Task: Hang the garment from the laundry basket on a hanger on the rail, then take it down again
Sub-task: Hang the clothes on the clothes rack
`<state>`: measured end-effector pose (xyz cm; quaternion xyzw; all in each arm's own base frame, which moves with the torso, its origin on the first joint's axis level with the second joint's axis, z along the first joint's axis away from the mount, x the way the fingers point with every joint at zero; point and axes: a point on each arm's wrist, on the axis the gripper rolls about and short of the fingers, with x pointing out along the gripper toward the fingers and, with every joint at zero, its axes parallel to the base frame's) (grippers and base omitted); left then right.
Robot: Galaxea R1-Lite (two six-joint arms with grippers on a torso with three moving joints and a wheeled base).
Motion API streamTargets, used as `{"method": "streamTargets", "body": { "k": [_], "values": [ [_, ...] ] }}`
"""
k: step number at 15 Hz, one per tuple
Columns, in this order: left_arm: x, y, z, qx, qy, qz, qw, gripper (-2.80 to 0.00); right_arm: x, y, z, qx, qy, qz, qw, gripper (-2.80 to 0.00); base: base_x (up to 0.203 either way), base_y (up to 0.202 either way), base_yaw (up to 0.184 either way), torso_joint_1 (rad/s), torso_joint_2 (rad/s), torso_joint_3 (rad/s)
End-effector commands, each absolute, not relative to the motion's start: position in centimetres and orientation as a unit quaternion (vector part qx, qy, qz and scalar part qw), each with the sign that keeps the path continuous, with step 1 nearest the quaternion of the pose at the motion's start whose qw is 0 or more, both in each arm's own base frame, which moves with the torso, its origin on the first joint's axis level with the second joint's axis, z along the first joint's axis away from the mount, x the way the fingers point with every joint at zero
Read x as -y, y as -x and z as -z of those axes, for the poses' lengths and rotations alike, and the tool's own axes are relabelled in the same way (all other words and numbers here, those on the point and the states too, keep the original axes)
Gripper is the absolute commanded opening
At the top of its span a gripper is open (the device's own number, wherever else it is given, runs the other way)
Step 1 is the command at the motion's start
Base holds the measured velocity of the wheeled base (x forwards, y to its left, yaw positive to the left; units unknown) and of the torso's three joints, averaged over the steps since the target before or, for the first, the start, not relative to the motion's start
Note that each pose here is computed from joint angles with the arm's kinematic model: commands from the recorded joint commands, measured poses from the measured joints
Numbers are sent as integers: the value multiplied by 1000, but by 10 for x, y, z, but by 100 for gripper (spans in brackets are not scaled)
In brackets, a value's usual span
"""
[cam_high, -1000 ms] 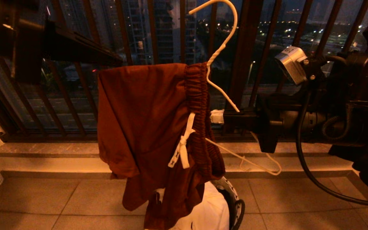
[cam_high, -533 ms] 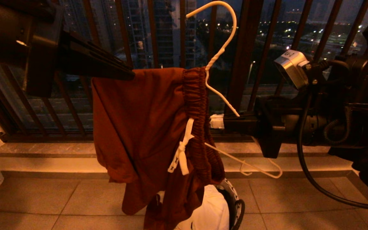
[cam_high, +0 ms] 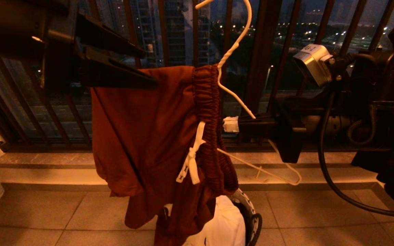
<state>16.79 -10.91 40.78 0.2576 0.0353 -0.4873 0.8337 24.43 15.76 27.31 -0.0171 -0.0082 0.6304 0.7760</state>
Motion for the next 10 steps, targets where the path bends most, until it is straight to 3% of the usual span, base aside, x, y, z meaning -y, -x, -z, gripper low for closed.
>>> {"method": "streamTargets", "body": {
  "k": [1, 4, 10],
  "values": [
    [112, -174, -406, -34, -262, 490, 831, 0, -159, -243, -279, 15, 20, -635, 772, -280, 0, 0, 0, 0, 0, 0],
    [115, -185, -408, -1, -276, 479, 833, 0, -164, -239, -274, 5, 37, -643, 765, -280, 0, 0, 0, 0, 0, 0],
    [121, -195, -400, -14, -288, 486, 825, 0, -162, -238, -274, 8, 46, -643, 764, -280, 0, 0, 0, 0, 0, 0]
  ]
}}
